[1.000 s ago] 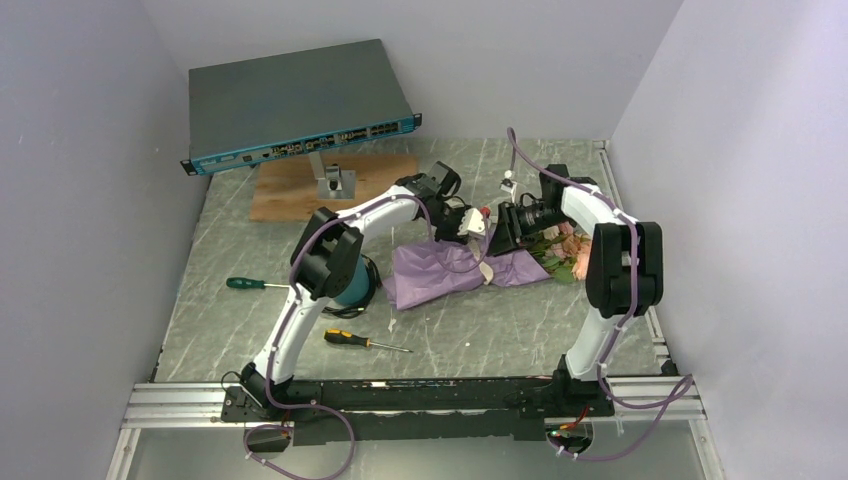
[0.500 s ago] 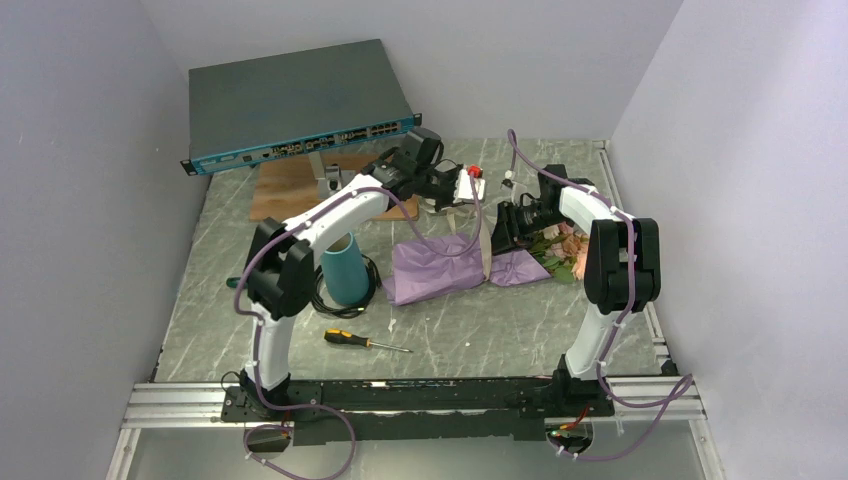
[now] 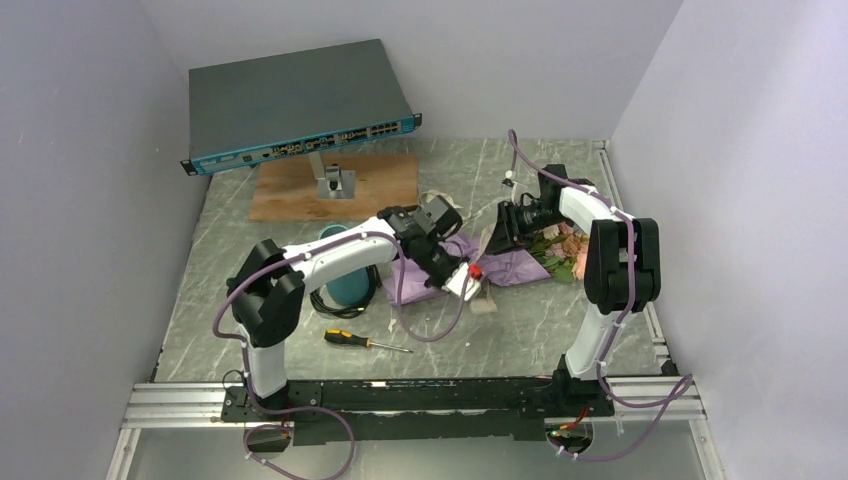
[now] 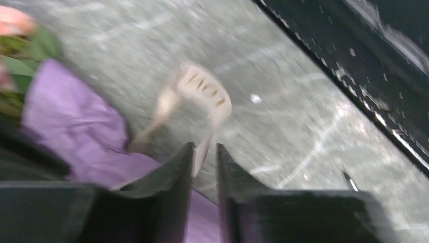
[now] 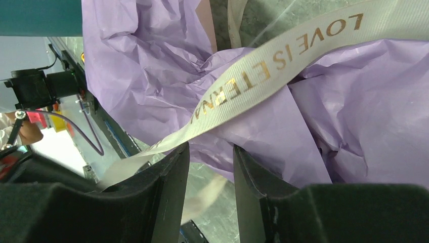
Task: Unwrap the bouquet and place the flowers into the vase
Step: Untie the ribbon from the wrapping paper.
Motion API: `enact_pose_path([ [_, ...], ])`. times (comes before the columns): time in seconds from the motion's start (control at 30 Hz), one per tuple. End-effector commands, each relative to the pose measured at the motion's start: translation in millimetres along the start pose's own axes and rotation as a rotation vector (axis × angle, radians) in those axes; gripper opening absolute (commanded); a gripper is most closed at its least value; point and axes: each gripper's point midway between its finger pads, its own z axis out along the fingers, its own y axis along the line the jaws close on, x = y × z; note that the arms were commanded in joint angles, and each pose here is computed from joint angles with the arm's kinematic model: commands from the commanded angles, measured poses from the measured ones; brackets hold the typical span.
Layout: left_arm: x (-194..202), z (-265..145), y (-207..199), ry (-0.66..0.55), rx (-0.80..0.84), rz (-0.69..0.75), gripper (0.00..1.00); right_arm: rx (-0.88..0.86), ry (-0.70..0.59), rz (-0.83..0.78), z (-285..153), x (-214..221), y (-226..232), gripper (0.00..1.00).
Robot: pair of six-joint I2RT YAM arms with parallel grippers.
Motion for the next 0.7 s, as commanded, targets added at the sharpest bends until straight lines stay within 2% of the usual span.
enact_pose_path([
  [0.0, 44, -1, -34, 0.144, 0.108, 0.001, 0.41, 0.001, -0.019, -0.049, -4, -3, 3, 0.40],
  [0.07, 47, -5, -20, 0.179, 0.060, -0.045, 0.56, 0.003, -0.017, -0.056, -4, -2, 4, 0.40],
  [0.13, 39, -15, -5, 0.152, 0.023, -0.087, 0.64, 0.003, -0.018, -0.059, -5, -2, 4, 0.39],
  [0.3, 21, -45, 57, 0.010, -0.153, -0.251, 0.63, -0.007, -0.028, -0.067, -9, -5, 10, 0.37],
  [0.37, 26, -52, 83, -0.024, -0.239, -0.317, 0.61, -0.006, -0.042, -0.083, -13, -9, 15, 0.34],
  [0.47, 43, -51, 109, -0.011, -0.323, -0.359, 0.62, 0.004, -0.059, -0.102, -19, -12, 19, 0.29],
  [0.67, 80, -30, 143, 0.015, -0.372, -0.495, 0.71, 0.040, -0.055, -0.101, -21, -9, 15, 0.27],
])
